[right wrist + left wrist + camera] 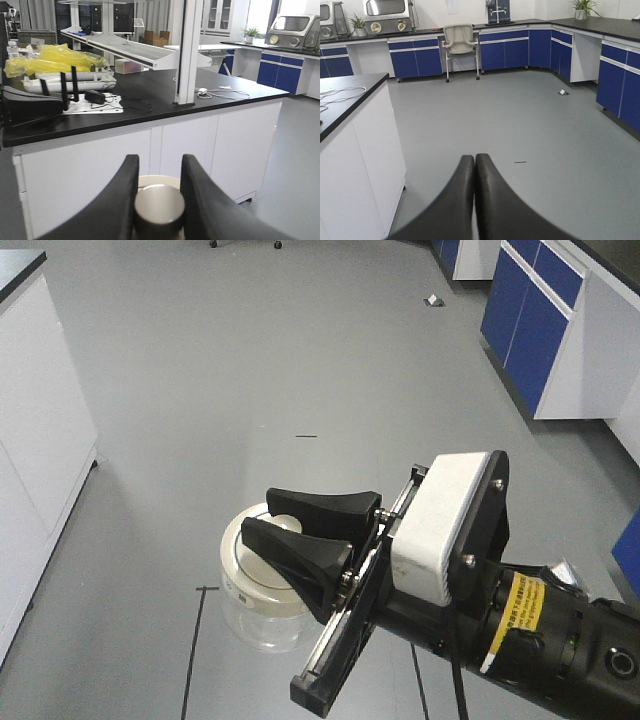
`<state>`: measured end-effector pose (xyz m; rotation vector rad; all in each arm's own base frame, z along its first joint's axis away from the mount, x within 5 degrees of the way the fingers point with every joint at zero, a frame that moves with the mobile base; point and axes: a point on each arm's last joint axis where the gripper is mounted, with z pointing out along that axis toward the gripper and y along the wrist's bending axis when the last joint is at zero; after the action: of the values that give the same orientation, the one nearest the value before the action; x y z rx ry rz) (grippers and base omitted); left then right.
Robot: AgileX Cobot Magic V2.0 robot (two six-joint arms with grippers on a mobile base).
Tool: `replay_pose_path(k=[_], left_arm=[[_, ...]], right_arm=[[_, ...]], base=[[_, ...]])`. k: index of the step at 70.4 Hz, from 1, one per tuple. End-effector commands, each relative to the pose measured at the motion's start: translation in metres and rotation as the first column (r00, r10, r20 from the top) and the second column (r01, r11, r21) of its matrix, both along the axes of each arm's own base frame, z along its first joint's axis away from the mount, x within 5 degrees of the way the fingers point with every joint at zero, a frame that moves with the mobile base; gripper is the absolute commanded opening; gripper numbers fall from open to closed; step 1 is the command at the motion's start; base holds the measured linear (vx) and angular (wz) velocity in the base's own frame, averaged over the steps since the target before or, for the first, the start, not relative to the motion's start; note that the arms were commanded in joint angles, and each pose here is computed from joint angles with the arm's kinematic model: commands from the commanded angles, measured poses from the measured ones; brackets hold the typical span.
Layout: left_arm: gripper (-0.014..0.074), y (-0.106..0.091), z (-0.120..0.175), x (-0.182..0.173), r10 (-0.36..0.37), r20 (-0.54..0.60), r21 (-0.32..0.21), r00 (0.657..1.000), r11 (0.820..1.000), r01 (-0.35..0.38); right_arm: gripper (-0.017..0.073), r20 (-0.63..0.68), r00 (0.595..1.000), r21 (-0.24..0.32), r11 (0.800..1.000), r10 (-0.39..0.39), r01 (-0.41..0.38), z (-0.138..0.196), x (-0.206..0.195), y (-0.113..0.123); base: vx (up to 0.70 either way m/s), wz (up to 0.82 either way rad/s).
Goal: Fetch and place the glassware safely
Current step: 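Hold the jar in the right gripper while the base drives across the lab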
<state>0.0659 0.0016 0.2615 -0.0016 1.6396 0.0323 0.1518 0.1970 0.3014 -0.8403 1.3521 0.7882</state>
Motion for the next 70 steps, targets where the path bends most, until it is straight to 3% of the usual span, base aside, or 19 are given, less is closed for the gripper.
replay_pose_path(k=[1,70], left_arm=[[-0.0007,-0.0006,0.0145,0.0002,-0.006,0.086,-0.016,0.996,1.0,0.008],[-0.0007,-0.0006,0.0145,0.0002,-0.006,0.086,-0.016,0.996,1.0,0.008]], right_arm=[[-0.0003,0.081,0.997,0.124,0.992,0.02,-0.03,0.0252,-0.0041,-0.0017],[-0.0003,0.081,0.996,0.125,0.992,0.021,-0.031,0.0253,-0.0041,-0.0017]], base=[[0.43,0.04],[0.46,-0.02]])
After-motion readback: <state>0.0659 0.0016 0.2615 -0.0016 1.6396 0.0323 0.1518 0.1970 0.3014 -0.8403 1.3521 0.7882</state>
